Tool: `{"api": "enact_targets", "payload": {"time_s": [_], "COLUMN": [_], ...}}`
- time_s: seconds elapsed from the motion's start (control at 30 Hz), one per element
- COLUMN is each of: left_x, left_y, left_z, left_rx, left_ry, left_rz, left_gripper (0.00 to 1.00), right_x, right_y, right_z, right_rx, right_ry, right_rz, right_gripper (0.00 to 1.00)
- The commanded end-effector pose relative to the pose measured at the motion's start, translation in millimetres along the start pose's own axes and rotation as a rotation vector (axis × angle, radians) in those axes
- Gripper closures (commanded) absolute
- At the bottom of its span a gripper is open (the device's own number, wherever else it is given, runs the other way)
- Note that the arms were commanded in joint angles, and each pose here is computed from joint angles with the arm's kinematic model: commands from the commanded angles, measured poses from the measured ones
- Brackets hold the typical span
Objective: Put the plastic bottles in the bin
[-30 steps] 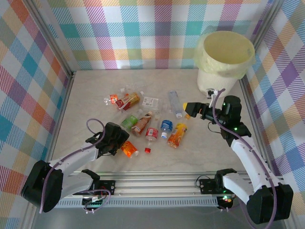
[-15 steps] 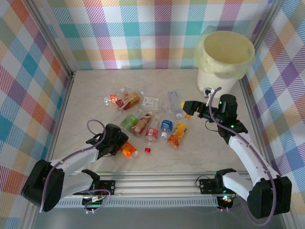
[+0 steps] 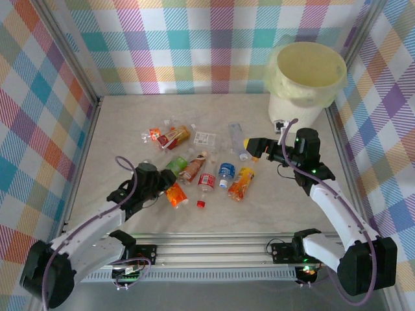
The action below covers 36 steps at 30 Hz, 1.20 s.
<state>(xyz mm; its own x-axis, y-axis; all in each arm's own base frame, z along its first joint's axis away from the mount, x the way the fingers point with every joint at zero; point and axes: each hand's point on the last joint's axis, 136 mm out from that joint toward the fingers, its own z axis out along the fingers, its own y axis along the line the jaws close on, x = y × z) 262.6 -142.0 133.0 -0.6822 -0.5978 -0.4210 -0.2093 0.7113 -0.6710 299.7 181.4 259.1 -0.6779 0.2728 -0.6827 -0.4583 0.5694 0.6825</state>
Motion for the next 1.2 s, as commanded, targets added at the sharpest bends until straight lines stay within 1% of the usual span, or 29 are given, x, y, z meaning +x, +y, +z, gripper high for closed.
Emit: {"api": "enact_targets", "payload": {"time_s": [0.0, 0.07, 0.17, 0.27, 0.33, 0.43, 0.53, 0.63, 0.73, 0.8, 1.0, 1.17], "left_x": [-28, -39, -46, -42, -35, -33, -32, -34, -31, -31, -30, -26], "left_y": [-69, -103, -149, -193, -215, -241, -254, -267, -278, -281, -289, -291], "left_z": [-37, -55, -76, -95, -103, -111, -109, -110, -116, -116, -116, -107], "left_rx": [0.191, 0.276, 0.369, 0.457, 0.491, 0.506, 0.492, 0.471, 0.489, 0.5, 0.559, 0.579], "left_ry": [-0.079, -0.098, -0.1, -0.073, -0.062, -0.101, -0.143, -0.23, -0.308, -0.338, -0.395, -0.416], "left_rz": [0.168, 0.223, 0.313, 0.425, 0.494, 0.56, 0.584, 0.612, 0.649, 0.666, 0.7, 0.702], "left_gripper": [0.52, 0.53, 0.53, 0.54, 0.54, 0.54, 0.54, 0.55, 0.55, 0.55, 0.55, 0.55], "right_x": [-17, -17, -18, -14, -10, -3, 2, 6, 8, 11, 37, 48], "right_y": [34, 46, 66, 92, 109, 128, 143, 155, 160, 168, 170, 173], "right_z": [-3, -2, -3, -5, -7, -6, -1, 7, 16, 19, 29, 24], "right_rx": [-0.092, -0.125, -0.183, -0.261, -0.306, -0.348, -0.392, -0.417, -0.436, -0.49, -0.569, -0.649], "right_ry": [-0.037, -0.025, -0.003, 0.031, 0.057, 0.077, 0.091, 0.107, 0.125, 0.15, 0.258, 0.282], "right_rz": [-0.107, -0.134, -0.171, -0.227, -0.266, -0.317, -0.344, -0.35, -0.322, -0.29, -0.285, -0.331], "right_gripper": [0.0, 0.0, 0.0, 0.0, 0.0, 0.0, 0.0, 0.0, 0.0, 0.0, 0.0, 0.0]}}
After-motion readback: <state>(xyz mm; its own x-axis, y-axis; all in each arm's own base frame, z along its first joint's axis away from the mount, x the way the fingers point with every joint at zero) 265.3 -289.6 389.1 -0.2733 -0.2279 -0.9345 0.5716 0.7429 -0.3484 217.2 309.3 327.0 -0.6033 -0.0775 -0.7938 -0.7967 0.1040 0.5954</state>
